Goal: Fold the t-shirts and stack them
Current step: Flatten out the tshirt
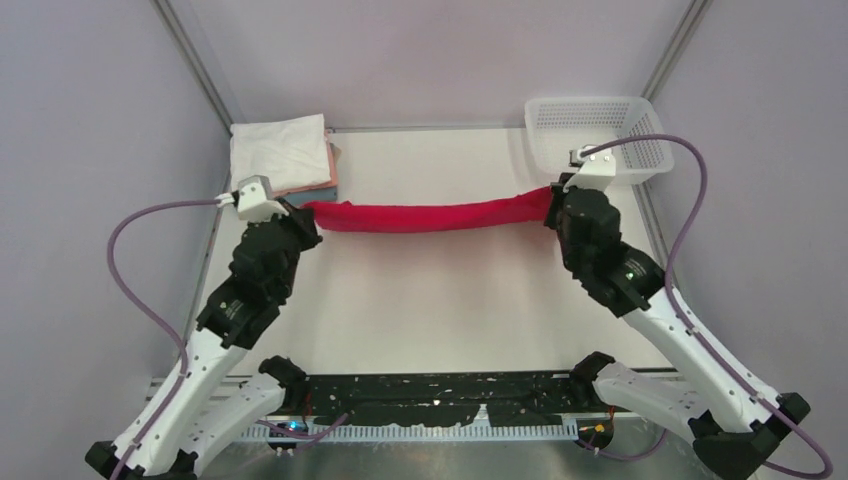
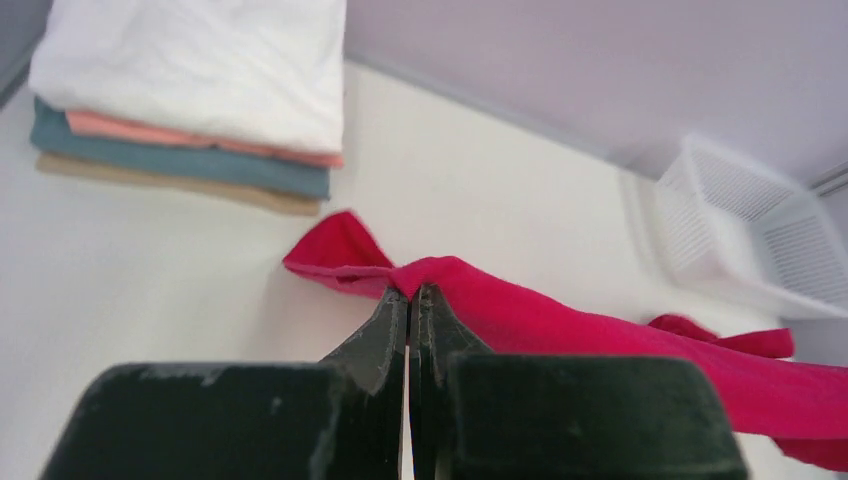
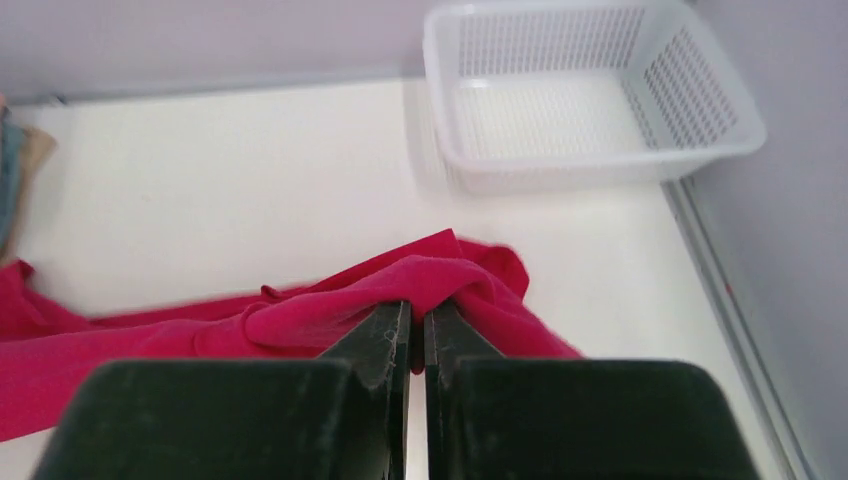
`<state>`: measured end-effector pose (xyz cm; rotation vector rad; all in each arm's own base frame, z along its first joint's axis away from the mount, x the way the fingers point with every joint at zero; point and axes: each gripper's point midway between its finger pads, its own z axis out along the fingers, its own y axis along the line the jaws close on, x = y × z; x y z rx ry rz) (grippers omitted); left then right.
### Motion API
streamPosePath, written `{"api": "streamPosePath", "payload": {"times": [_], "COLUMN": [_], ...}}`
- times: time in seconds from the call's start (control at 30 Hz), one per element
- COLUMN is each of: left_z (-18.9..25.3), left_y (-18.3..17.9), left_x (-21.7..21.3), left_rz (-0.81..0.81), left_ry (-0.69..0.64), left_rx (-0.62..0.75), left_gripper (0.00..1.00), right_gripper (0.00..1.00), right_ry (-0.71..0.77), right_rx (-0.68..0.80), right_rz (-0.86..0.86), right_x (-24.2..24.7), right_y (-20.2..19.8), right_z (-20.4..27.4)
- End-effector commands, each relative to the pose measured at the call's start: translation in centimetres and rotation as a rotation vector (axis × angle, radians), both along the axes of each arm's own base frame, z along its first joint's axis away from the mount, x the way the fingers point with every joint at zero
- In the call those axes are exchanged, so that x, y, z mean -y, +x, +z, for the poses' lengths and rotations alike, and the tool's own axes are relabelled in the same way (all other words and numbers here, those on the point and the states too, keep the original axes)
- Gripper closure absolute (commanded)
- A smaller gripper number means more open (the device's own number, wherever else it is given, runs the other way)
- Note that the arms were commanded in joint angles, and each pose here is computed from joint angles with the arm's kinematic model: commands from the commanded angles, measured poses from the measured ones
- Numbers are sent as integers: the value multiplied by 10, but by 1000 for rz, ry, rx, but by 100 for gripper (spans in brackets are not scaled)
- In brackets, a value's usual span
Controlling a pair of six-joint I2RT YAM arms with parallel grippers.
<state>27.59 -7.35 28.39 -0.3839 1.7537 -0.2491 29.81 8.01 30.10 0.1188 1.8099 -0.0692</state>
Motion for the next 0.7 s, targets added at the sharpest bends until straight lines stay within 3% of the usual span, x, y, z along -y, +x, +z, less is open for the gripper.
{"api": "streamPosePath", "payload": {"times": [0.0, 0.13, 0.3, 0.67], "left_z": [117, 180, 249, 324], "left_y": [-14, -38, -81, -181], "left_x": [-17, -25, -32, -48], "left_rz": [16, -29, -115, -297], "left_ry": [-46, -42, -49, -81], "left_rx": [325, 471, 632, 843], "left_gripper": [100, 100, 100, 100], "right_gripper": [94, 95, 95, 95], "right_ry": [38, 26, -38, -8], "right_rx": [284, 404, 449, 681], "right_rz": [51, 169, 351, 876], "right_x": [15, 20, 14, -12], "right_y": [-19, -51, -86, -213], "right_z": [112, 176, 221, 304]}}
